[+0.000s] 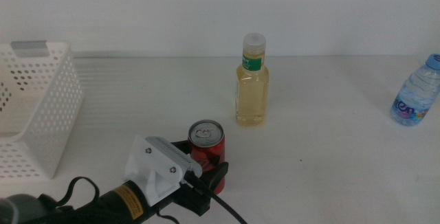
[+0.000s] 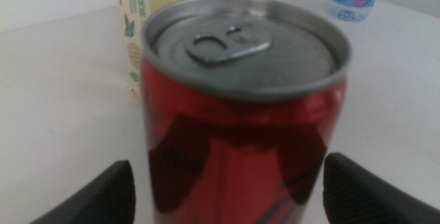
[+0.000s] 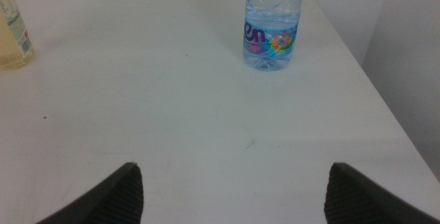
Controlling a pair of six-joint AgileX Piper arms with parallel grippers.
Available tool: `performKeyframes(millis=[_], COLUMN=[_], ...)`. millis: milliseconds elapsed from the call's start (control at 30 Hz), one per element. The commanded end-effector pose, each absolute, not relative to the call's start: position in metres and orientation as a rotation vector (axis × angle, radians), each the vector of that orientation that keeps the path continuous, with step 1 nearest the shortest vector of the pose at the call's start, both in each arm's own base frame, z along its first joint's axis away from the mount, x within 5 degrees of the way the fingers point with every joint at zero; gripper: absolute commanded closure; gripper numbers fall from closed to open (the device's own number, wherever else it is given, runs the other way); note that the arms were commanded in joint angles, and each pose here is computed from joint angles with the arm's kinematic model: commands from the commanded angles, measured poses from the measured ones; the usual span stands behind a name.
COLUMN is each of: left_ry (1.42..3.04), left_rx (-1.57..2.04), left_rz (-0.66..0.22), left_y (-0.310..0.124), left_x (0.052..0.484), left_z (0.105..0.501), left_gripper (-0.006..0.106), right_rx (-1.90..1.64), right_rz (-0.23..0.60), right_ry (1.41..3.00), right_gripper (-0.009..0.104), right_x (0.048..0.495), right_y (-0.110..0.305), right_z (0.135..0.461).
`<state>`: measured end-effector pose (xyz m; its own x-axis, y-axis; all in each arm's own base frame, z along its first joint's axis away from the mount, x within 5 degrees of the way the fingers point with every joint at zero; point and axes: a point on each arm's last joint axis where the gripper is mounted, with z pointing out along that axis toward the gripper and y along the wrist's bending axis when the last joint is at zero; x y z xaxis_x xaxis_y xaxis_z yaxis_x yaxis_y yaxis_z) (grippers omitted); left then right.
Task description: Use arms to grab the bottles and put them into the dustbin to the left of the table.
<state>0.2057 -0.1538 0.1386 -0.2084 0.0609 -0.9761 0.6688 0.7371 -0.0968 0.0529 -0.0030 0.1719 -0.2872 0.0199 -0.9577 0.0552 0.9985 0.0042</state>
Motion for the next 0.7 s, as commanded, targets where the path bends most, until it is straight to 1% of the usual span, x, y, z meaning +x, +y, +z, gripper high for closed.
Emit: performKeyframes(millis=[0,233,400,667], left_ry=[1.509,1.508,1.516,1.507], left_rx=[0.516,0.514,0.495,0.473], left_rz=[-0.687,-0.689,-0.720,-0.713], left_y=[-0.160,-0.168,-0.173,-0.174], left_x=[0.212,0.224,0.230,0.236], left_z=[0.164,0.159,0.157,0.157], left_gripper=[0.010,0.010,0.010,0.010], right_rx=[0.032,0.032,0.032,0.032], right_rz=[-0.057,-0.057,-0.057,-0.057], right_ry=[1.778,1.778,1.778,1.778], right_gripper=[0.016,0.016,0.016,0.016], right_x=[0.052,0.052,0.052,0.052], right_y=[-0.003,-0.003,-0.003,-0.003], right_z=[0.180,0.180,0.180,0.180])
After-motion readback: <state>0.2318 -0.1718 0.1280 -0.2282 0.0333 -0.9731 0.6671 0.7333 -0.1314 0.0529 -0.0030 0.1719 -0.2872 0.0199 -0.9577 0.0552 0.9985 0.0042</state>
